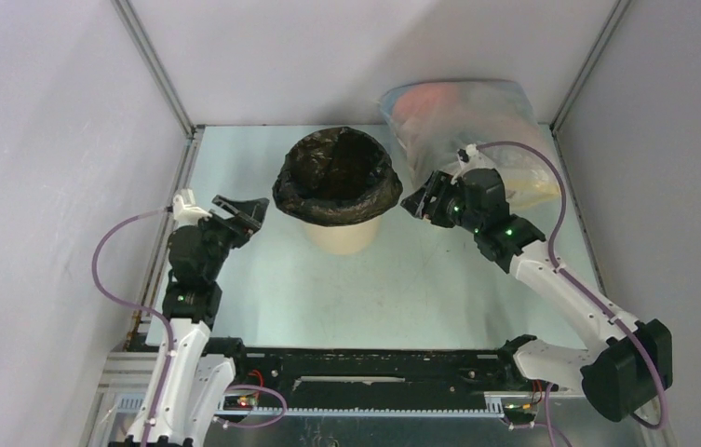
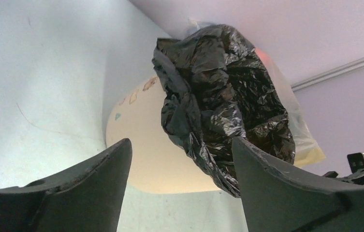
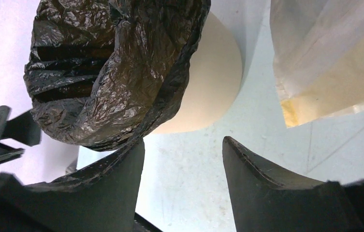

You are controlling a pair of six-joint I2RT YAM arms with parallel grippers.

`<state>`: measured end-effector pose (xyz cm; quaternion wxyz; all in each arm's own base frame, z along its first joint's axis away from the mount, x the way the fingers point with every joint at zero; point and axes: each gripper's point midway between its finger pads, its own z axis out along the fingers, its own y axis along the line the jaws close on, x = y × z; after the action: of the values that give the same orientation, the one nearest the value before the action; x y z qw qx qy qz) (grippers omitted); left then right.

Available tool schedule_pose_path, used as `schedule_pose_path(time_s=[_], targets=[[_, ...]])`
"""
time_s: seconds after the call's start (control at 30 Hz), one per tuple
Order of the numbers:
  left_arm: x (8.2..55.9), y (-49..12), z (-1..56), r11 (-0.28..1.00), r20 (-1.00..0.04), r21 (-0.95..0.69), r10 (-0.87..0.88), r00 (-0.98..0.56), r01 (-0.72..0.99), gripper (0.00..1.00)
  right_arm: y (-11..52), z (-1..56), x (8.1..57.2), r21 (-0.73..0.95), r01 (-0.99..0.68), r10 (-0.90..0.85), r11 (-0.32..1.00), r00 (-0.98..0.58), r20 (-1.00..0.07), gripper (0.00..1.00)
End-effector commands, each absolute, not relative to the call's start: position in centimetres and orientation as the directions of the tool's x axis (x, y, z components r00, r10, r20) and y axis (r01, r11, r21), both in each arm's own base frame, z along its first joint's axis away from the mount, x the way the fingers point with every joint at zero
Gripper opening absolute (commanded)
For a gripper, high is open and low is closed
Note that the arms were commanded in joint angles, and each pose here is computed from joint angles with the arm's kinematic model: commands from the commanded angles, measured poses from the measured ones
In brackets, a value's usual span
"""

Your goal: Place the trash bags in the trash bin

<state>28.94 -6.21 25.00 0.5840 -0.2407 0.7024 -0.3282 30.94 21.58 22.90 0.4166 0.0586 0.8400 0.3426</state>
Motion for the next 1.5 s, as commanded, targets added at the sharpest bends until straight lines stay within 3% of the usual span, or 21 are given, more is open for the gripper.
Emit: schedule_pose_path(time_s=[0.0, 0.17, 0.8, 1.2, 1.47], targets=[[29.8, -7.8, 24.4, 0.589, -0.581, -0.806, -0.766, -0.276, 0.061, 0.8, 23.1, 25.2, 32.0, 0.732, -0.151, 0.524, 0.664, -0.604, -0.6, 0.63], [30.5, -8.6, 23.9, 0.569, -0.56, -0.819, -0.763, -0.323, 0.077, 0.74, 24.6, 25.1, 32.2, 0.757, -0.139, 0.549, 0.638, -0.606, -0.575, 0.62], [32.8, -9.3, 22.4, 0.535, -0.522, -0.842, -0.772, -0.364, 0.072, 0.67, 25.6, 20.9, 33.6, 0.739, -0.095, 0.509, 0.667, -0.666, -0.545, 0.55], [33.3, -9.7, 18.4, 0.544, -0.51, -0.838, -0.753, -0.416, 0.042, 0.45, 26.9, 17.4, 34.4, 0.729, -0.091, 0.457, 0.679, -0.724, -0.517, 0.52], [33.1, -9.9, 15.1, 0.569, -0.511, -0.822, -0.725, -0.461, 0.016, 0.44, 26.9, 14.4, 34.9, 0.705, -0.058, 0.432, 0.707, -0.753, -0.495, 0.51]])
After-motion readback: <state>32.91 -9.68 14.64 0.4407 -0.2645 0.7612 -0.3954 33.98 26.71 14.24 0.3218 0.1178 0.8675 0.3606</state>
